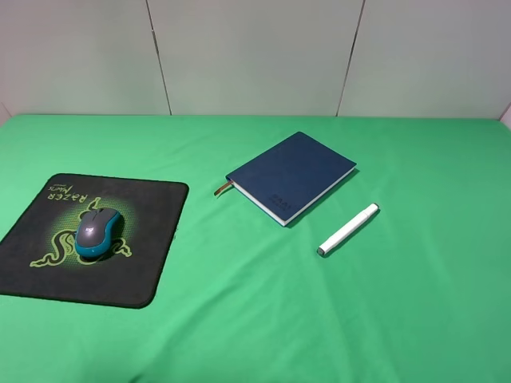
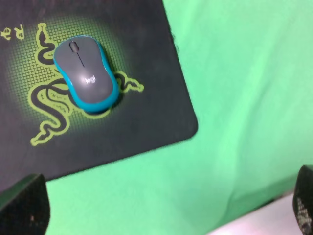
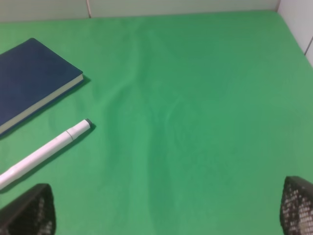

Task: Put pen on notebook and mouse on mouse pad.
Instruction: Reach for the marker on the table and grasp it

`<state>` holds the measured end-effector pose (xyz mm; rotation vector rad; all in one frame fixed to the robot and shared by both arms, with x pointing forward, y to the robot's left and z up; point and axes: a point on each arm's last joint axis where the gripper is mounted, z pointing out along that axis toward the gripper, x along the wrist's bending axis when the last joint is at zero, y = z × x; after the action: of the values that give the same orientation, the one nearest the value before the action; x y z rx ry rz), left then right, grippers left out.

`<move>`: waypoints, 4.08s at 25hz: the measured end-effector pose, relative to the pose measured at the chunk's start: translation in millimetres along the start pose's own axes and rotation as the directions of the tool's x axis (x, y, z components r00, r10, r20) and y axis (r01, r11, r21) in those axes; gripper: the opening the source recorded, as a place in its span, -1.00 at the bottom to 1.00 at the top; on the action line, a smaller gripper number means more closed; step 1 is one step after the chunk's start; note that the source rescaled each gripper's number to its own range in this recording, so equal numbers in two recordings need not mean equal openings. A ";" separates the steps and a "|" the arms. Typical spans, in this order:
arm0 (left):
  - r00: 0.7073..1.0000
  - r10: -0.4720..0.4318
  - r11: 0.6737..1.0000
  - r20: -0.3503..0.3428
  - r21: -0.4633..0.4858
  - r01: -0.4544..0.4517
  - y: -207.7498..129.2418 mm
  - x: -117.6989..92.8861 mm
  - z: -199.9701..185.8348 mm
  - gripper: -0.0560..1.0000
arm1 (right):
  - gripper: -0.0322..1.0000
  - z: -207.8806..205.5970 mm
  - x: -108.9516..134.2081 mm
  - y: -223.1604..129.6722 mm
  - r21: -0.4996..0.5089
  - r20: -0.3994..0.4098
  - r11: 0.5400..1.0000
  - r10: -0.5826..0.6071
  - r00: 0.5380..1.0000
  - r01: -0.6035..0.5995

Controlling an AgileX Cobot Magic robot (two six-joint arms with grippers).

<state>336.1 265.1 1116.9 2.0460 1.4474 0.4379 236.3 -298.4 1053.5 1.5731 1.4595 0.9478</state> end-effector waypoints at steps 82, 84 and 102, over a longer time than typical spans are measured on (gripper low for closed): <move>0.978 -0.003 0.916 -0.207 -0.393 -0.080 -123.2 -9.7 -17.3 1.00 | 1.00 35.2 6.4 105.4 0.158 -0.056 0.986 -0.044 0.997 0.052; 0.978 -0.003 0.916 -0.207 -0.393 -0.080 -123.2 -9.7 -17.3 1.00 | 1.00 53.8 9.4 123.1 0.208 -0.065 0.975 -0.071 0.995 0.083; 0.978 -0.003 0.916 -0.207 -0.393 -0.080 -123.2 -9.7 -17.3 1.00 | 1.00 226.5 43.4 128.3 0.652 0.059 0.742 0.160 0.985 -0.159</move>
<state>231.7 289.8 1053.1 1.7383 1.3015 0.9055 498.1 -272.2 1074.9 2.2316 1.7969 0.5297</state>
